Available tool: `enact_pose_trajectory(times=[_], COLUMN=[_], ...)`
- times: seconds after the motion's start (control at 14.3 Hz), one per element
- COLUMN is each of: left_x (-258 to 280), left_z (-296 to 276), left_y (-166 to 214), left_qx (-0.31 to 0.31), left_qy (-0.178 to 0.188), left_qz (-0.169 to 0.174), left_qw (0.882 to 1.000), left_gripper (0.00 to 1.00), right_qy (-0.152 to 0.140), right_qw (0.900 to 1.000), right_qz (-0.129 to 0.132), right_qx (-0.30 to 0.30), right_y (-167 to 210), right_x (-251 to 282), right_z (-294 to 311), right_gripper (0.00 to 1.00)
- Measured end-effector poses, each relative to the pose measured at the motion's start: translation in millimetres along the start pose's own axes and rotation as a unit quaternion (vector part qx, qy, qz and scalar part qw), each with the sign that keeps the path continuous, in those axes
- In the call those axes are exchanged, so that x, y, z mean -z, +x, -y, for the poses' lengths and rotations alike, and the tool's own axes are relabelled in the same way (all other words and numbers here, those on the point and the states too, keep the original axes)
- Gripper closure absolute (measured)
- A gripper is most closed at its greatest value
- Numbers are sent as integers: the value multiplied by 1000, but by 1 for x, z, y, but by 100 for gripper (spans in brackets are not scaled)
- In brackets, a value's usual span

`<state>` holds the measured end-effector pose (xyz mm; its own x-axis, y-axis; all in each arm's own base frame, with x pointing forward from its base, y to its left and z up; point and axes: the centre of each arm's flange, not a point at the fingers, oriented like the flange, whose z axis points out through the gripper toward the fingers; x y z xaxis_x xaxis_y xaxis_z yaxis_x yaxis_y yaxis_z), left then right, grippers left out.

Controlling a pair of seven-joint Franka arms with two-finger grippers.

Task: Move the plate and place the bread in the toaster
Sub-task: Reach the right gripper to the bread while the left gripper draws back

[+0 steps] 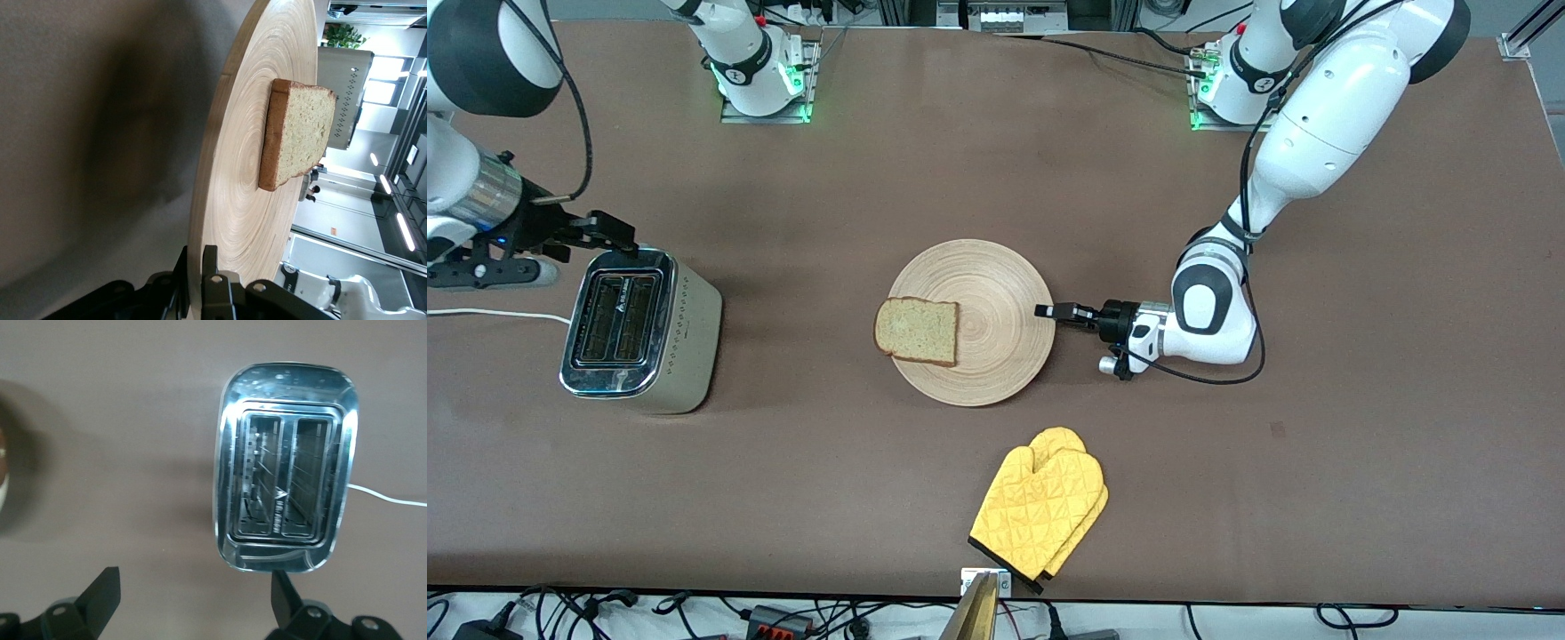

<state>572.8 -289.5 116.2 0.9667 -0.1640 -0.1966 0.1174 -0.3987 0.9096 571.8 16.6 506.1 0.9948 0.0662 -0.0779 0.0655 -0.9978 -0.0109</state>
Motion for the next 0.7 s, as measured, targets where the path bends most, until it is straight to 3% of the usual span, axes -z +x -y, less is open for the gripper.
enact_pose_trajectory(times=[0.28,0.49,0.63,0.7], left_x=[-17,-26,-29,-30], left_z=[8,10,7,7], left_y=[0,-2,-2,-2], left_qx=[3,9,9,9], left_qy=[6,-1,-3,-4], left_qz=[3,4,4,5], left_qw=[1000,1000,1000,1000], left_gripper=[91,89,74,74], right_qy=[-1,4,13,19], right_qw=[1000,1000,1000,999], right_qz=[-5,8,16,19], right_qx=[-1,11,22,26], right_y=[18,29,34,36], right_x=[-25,-53,-69,-77], right_z=[37,57,76,86], right_gripper=[0,0,0,0])
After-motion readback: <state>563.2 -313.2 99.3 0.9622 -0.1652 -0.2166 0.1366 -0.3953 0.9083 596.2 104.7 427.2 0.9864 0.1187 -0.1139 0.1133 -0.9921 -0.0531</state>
